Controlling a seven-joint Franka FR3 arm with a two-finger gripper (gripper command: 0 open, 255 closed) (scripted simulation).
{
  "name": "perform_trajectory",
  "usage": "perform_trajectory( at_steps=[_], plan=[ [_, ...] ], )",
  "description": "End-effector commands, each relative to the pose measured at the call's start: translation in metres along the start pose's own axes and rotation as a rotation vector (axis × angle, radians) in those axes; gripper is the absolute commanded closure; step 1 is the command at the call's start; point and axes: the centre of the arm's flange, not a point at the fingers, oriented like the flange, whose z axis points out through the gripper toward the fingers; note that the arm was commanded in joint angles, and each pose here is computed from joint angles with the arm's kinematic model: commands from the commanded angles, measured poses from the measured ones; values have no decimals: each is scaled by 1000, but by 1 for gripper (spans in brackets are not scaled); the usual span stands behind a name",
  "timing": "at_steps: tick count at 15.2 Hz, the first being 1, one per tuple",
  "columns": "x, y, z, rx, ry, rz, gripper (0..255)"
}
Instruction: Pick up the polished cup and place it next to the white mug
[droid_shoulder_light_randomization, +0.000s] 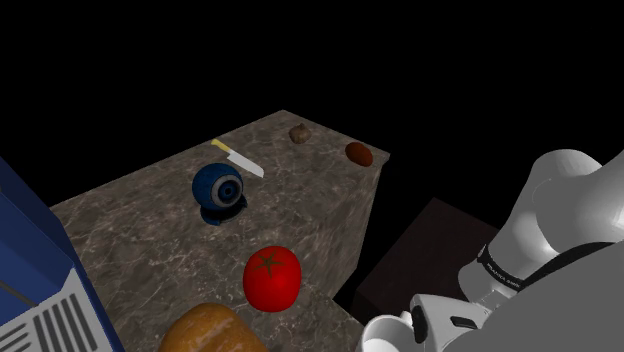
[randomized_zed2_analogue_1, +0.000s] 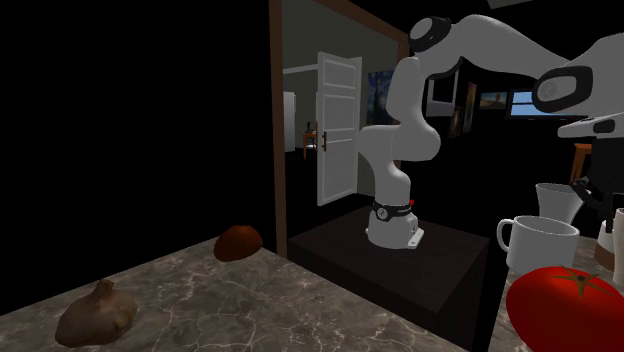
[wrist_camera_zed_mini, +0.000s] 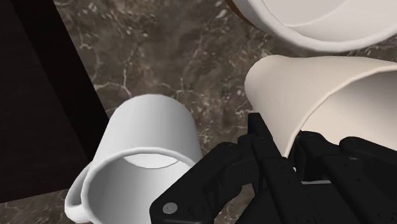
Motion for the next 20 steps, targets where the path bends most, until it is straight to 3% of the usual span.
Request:
perform_trajectory(
  at_steps=[1, 2, 3, 8, 12, 20],
  plan=[
    [-1, 0, 0, -1, -1, -2, 255],
    [-1, 0, 0, -1, -1, -2, 255],
    [-1, 0, 0, -1, -1, -2, 0],
    [-1, 0, 0, -1, -1, -2, 0],
    [-1, 0, -50, -1, -1, -2, 0],
    [-1, 0, -50, -1, -1, -2, 0]
  ],
)
